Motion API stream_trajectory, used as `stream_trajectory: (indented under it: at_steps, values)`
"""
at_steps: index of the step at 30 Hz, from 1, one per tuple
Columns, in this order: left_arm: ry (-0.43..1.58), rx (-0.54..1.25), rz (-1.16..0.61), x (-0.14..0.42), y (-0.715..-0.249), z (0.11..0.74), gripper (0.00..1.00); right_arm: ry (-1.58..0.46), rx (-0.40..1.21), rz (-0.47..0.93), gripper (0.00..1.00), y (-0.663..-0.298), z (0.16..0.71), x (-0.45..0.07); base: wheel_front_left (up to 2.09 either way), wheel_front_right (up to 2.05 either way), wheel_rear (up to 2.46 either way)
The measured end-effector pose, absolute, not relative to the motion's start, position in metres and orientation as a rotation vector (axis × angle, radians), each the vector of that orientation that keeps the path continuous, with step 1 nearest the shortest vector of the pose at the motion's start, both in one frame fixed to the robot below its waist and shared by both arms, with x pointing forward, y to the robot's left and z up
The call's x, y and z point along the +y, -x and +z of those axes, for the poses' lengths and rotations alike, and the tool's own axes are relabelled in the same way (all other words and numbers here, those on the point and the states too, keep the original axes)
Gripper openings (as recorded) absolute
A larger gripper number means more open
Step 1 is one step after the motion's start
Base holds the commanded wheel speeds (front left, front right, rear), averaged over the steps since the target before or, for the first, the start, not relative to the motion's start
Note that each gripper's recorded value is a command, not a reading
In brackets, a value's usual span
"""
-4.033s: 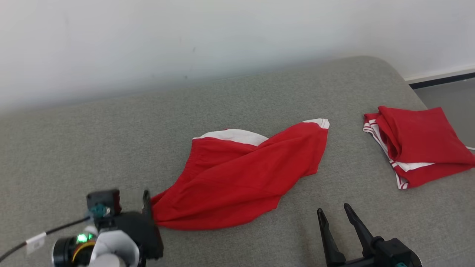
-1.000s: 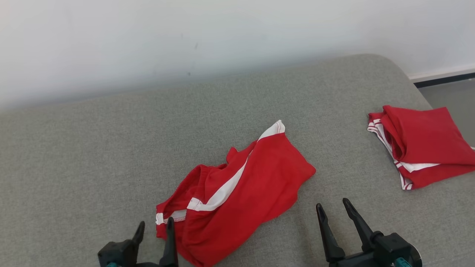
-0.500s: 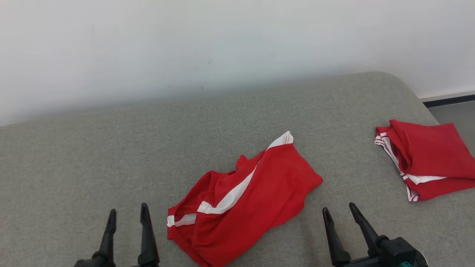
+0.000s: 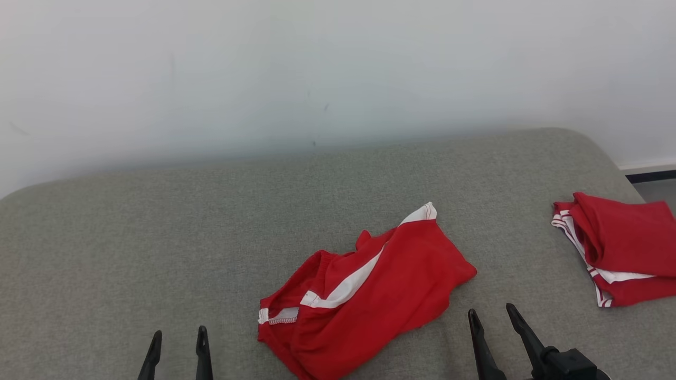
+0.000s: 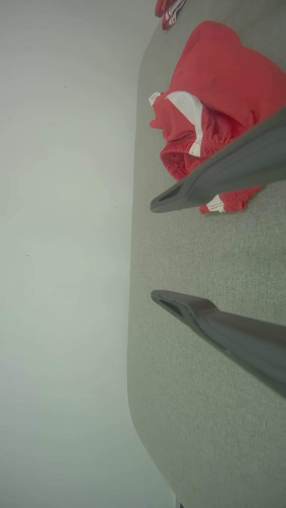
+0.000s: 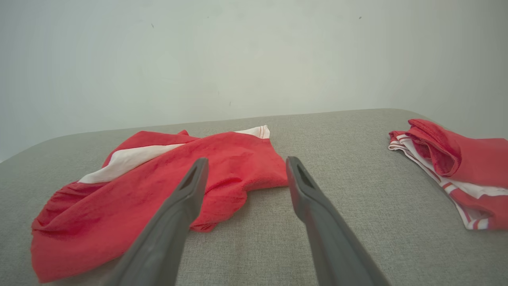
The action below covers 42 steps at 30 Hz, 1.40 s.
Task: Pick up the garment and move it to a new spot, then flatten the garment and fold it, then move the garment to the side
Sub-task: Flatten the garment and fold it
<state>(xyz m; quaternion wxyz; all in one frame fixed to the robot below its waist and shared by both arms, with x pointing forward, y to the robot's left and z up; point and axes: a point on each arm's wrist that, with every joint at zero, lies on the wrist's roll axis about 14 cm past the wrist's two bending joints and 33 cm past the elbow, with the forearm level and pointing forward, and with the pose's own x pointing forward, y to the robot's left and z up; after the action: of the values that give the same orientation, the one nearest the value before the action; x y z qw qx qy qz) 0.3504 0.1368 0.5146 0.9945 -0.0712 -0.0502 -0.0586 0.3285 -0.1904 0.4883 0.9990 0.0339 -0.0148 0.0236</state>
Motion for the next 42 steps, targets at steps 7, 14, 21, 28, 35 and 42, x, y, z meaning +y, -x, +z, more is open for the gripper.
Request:
stream_trajectory:
  at_steps: [7, 14, 21, 28, 35, 42]
  values:
    - [0.126, -0.093, -0.099, 0.147, -0.344, 0.511, 1.00, -0.058, -0.038, 0.060, 1.00, -0.328, 0.491, -0.188, 0.00, 0.00, 0.00]
    - [0.136, -0.075, -0.119, 0.141, -0.344, 0.505, 1.00, -0.052, -0.037, 0.050, 1.00, -0.327, 0.491, -0.193, 0.00, 0.00, 0.00]
    - [0.145, -0.050, -0.129, 0.136, -0.344, 0.498, 1.00, -0.052, -0.035, 0.043, 1.00, -0.327, 0.490, -0.195, 0.00, 0.00, 0.00]
    - [0.173, 0.016, -0.086, 0.144, -0.342, 0.478, 1.00, -0.054, -0.033, 0.042, 1.00, -0.327, 0.489, -0.195, 0.00, 0.00, 0.00]
    - [0.167, 0.035, -0.077, 0.147, -0.343, 0.471, 1.00, -0.054, -0.025, 0.043, 1.00, -0.329, 0.487, -0.194, 0.00, 0.00, 0.00]
    - [0.202, 0.026, -0.133, 0.132, -0.352, 0.476, 1.00, -0.031, -0.022, 0.055, 1.00, -0.331, 0.490, -0.196, 0.00, 0.00, 0.00]
